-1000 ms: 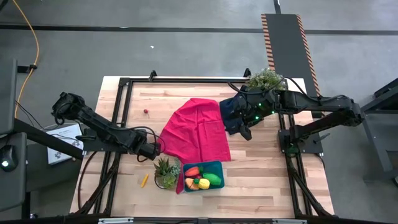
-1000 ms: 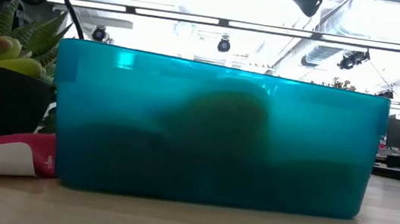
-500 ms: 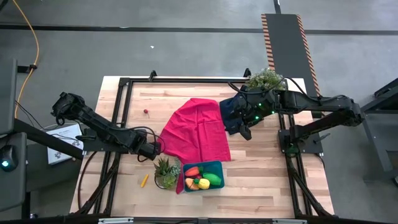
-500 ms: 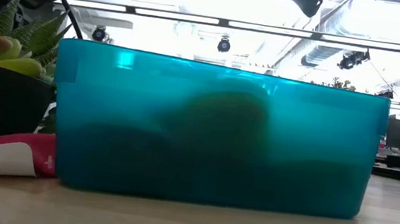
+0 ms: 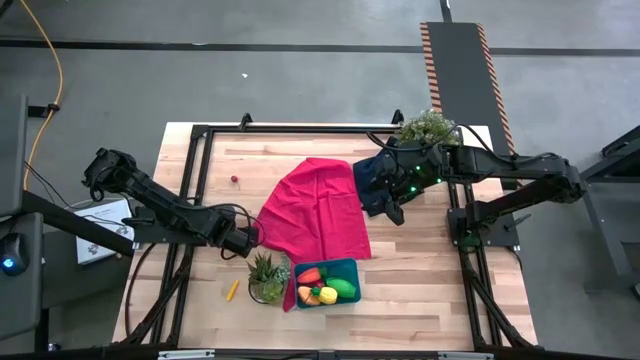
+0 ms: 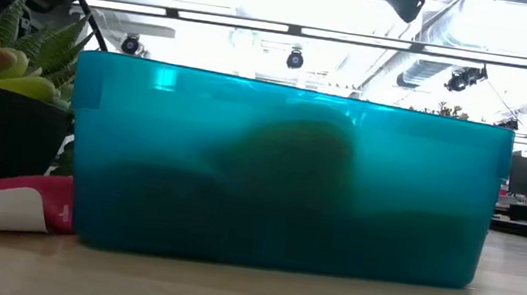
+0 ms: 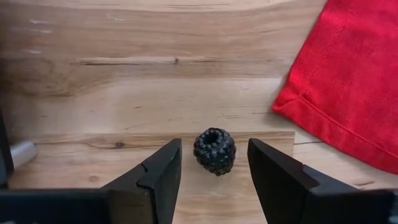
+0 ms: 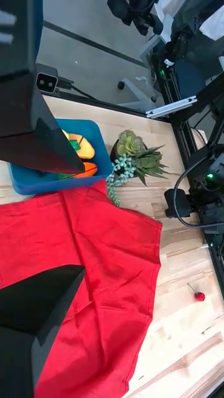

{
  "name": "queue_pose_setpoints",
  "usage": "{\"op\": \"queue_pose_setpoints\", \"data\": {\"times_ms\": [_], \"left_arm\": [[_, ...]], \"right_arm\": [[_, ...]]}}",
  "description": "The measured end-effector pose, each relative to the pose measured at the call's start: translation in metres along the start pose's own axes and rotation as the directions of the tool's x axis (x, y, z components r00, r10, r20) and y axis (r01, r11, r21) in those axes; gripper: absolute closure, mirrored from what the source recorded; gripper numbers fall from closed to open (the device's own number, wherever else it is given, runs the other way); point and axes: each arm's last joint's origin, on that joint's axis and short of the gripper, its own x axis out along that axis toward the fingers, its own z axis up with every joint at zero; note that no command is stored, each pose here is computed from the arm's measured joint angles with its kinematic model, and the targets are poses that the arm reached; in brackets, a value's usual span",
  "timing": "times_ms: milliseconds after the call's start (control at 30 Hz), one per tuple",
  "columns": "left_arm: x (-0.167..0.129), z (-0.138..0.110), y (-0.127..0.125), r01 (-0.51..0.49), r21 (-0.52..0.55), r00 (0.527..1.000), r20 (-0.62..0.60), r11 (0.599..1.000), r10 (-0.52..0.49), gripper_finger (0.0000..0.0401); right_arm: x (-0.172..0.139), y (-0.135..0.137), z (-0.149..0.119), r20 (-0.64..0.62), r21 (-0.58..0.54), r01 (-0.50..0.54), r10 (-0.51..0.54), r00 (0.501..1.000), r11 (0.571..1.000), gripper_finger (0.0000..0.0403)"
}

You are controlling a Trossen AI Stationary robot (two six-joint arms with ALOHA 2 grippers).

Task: Pick and placing Produce into tupperware
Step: Put the blackberry into the blue bin

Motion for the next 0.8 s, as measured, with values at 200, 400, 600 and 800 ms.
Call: {"op": "queue_pose_setpoints", "data": {"times_ms": [200, 400, 600, 800], "left_arm": [[0.0002, 0.0001, 0.0001, 0.000, 0.001, 1.000, 0.003, 1.000, 0.000, 0.0229], [0.0003, 0.0003, 0.0003, 0.001, 0.001, 1.000, 0.007, 1.000, -0.001, 0.0229], [0.0003, 0.0002, 0.0001, 0.002, 0.001, 1.000, 0.005, 1.000, -0.002, 0.0229], [0.0003, 0.0002, 0.0002, 0.000, 0.001, 1.000, 0.003, 1.000, 0.000, 0.0229]], "right_arm": [[0.0000, 0.0000, 0.0000, 0.000, 0.000, 0.000, 0.000, 1.000, 1.000, 0.0160], [0.0000, -0.0001, 0.0000, 0.001, -0.003, 0.002, -0.002, 1.000, 1.000, 0.0160], [0.0001, 0.0001, 0.0000, 0.000, -0.004, 0.002, -0.002, 1.000, 1.000, 0.0160], [0.0001, 0.0001, 0.0000, 0.000, -0.012, 0.001, -0.001, 1.000, 1.000, 0.0160]]}}
